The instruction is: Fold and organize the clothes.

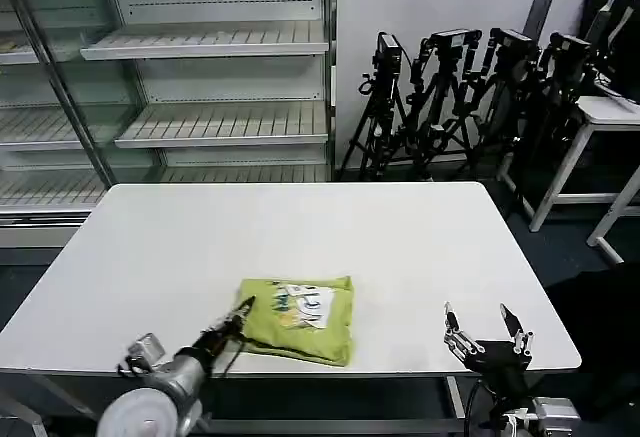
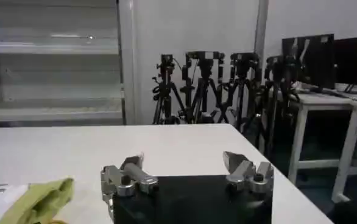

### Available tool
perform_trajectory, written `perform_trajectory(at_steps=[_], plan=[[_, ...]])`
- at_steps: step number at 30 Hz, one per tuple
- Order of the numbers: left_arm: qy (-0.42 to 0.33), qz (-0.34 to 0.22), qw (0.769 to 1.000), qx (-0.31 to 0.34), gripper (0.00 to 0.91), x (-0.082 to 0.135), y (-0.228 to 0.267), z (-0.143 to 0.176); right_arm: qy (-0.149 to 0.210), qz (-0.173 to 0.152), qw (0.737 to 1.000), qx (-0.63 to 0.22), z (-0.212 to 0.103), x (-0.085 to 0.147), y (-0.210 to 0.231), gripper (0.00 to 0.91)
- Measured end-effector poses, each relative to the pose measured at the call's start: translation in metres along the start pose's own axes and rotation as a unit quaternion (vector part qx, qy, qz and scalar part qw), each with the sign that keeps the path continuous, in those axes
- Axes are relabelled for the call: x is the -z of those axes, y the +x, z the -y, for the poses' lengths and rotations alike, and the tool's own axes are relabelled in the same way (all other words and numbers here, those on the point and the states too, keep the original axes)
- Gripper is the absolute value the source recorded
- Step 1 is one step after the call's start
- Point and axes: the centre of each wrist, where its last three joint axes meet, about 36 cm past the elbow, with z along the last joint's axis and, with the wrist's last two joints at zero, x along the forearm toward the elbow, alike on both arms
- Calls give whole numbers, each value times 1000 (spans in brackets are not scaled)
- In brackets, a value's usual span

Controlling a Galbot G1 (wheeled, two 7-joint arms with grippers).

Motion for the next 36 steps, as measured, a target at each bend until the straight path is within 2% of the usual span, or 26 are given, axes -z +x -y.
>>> perform_trajectory(at_steps=[3, 8, 14, 18, 21, 24, 30, 36], plan=[[-34, 34, 999, 22, 30, 21, 14, -11, -2, 0, 1000, 3, -1, -1, -3, 907], [-133, 100, 984, 70, 40, 70, 44, -35, -7, 0, 1000, 10, -6, -4, -9, 907], [-279, 167, 939, 112, 40, 132, 87, -43, -17, 2, 1000, 19, -12, -6, -15, 907], [-365, 189, 902, 130, 30, 149, 103, -33, -22, 4, 999, 23, -14, -7, -18, 907], [-421, 191, 876, 142, 40, 144, 103, -29, -24, 5, 999, 23, -15, -8, -19, 907], [-472, 183, 850, 148, 40, 127, 93, -30, -24, 6, 999, 22, -15, -8, -18, 907], [-553, 150, 808, 135, 40, 67, 58, -37, -22, 9, 1000, 18, -12, -6, -16, 907], [-594, 137, 788, 89, 40, 19, 35, -23, -19, 10, 1000, 10, -10, -4, -12, 907]])
